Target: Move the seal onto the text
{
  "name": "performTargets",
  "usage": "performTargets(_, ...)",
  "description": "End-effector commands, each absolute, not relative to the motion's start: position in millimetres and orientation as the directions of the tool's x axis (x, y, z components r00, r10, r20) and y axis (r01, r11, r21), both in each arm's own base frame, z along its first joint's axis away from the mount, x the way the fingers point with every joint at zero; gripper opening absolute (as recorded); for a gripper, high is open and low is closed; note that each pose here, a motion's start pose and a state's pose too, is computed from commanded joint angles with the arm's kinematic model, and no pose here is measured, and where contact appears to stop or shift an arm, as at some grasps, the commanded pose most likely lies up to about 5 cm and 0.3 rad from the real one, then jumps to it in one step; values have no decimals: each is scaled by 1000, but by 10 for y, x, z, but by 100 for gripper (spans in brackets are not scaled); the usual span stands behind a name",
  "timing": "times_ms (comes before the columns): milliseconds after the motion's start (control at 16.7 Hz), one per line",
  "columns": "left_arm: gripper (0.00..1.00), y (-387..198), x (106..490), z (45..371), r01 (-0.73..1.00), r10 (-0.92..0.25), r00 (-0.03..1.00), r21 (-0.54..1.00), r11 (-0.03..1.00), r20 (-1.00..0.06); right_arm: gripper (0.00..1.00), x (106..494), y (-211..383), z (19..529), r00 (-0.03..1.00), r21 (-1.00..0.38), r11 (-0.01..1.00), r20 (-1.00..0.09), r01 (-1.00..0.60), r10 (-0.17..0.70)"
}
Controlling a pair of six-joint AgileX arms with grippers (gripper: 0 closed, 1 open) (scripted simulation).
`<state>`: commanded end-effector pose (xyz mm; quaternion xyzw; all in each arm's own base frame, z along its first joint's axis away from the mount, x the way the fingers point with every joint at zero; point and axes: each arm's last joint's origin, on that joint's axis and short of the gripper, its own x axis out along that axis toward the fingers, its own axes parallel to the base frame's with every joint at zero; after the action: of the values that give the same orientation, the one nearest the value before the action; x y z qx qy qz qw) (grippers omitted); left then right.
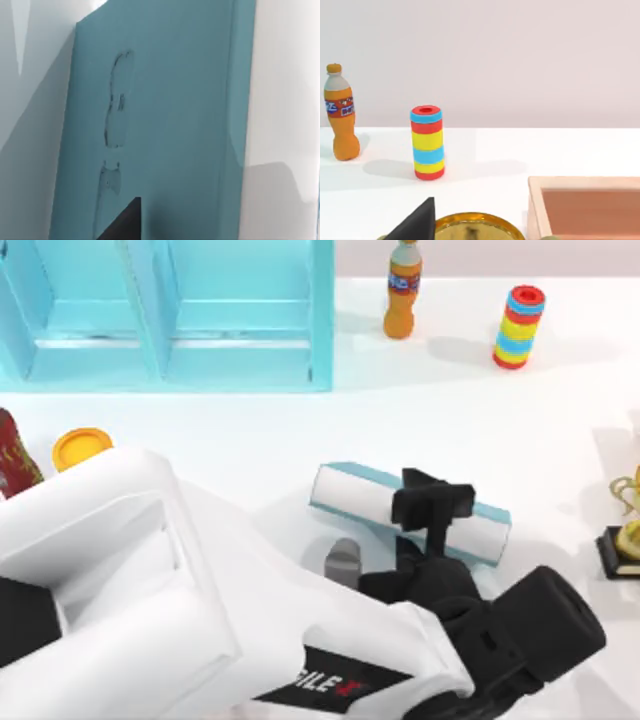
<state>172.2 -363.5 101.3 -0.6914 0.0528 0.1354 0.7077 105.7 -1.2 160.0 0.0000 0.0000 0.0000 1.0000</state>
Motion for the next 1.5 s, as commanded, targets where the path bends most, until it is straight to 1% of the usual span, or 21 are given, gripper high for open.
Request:
performTargets(540,100,-3632,1717,1002,-267,119,957,-964,11,-264,100,1057,-12,1600,1000,0,1000,0,0,0)
performTargets(720,100,-3651,1635,930,-279,121,954,-960,21,-275,100,1057,-12,1600,1000,0,1000,0,0,0)
performTargets(960,100,-3690,1368,775,-307,130,945,-950,48,-299,100,1057,-12,1600,1000,0,1000,0,0,0)
performTargets(1140,100,-3701,1112,724,-318,137,941,-947,52,-309,100,1057,-12,1600,1000,0,1000,0,0,0)
performTargets(1320,100,-3695,855,770,-314,141,942,-949,41,-306,100,1057,-12,1600,1000,0,1000,0,0,0)
performTargets(1500,100,-3673,617,888,-298,141,946,-954,25,-292,100,1057,-12,1600,1000,0,1000,0,0,0)
